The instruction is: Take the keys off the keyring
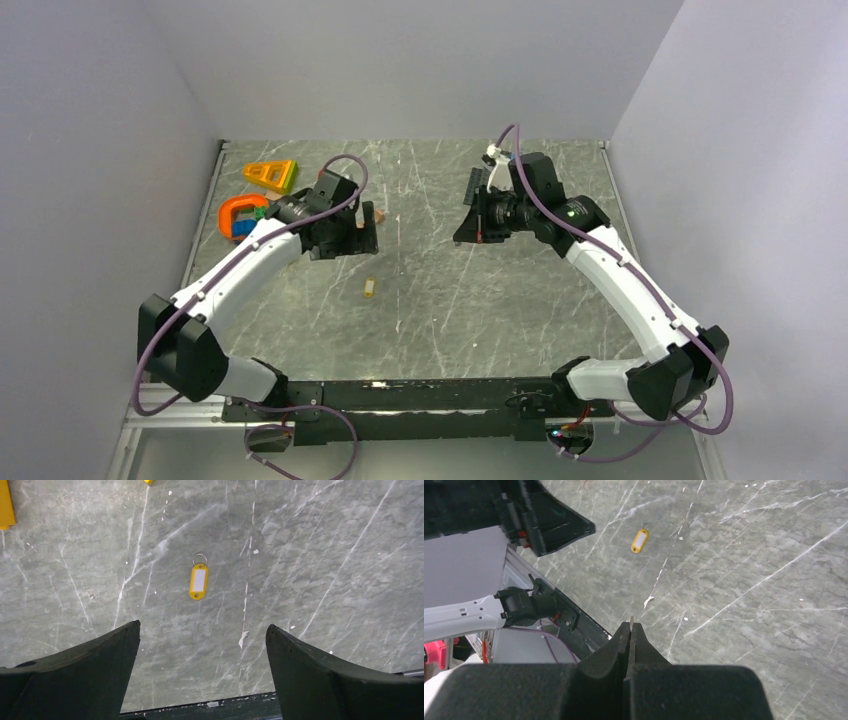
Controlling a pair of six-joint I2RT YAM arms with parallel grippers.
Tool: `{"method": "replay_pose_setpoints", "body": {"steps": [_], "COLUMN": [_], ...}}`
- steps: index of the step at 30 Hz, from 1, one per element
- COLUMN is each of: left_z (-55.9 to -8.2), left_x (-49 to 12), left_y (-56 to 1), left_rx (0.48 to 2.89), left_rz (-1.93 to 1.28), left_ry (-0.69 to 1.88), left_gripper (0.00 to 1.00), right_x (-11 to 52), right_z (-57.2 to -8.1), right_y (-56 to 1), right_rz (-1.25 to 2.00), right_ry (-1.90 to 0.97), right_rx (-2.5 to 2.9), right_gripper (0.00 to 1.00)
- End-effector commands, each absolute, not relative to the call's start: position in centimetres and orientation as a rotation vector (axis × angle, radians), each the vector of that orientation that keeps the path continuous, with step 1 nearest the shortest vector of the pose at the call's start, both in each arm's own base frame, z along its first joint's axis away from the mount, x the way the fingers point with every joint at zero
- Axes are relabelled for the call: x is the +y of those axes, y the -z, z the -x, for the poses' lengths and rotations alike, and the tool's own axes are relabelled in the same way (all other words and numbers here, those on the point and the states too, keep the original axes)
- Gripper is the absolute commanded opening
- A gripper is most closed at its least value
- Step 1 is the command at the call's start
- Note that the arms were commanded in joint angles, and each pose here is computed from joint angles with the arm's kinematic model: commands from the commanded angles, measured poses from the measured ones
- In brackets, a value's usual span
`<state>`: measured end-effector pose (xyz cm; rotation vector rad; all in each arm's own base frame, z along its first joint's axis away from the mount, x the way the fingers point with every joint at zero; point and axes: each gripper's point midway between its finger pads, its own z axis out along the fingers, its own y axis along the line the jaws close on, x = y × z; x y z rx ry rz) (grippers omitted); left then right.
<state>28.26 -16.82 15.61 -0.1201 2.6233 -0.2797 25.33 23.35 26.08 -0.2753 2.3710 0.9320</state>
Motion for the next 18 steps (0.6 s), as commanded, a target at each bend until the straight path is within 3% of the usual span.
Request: {"method": "replay_pose_setpoints", "body": {"steps": [1, 18], "left_z": [-28.1, -23.7], "left_x": [-16.2, -12.3], "left_y": [-19.5, -23.2], "left_rx": [2.523, 2.374], "left_rz": [0.131, 0.134], "left_ry": [0.329, 0.326], "left_gripper": [0.99, 0.99], "right_x": [24.2, 28.8], "right_z": [-26.2, -29.8], "right_y": [-24.6, -13.6], "right_rz": [0.31, 0.273], "right_ry": [-0.971, -1.246], "right_rx": [2.378, 2.601], "right_gripper": [0.0, 0.0]}}
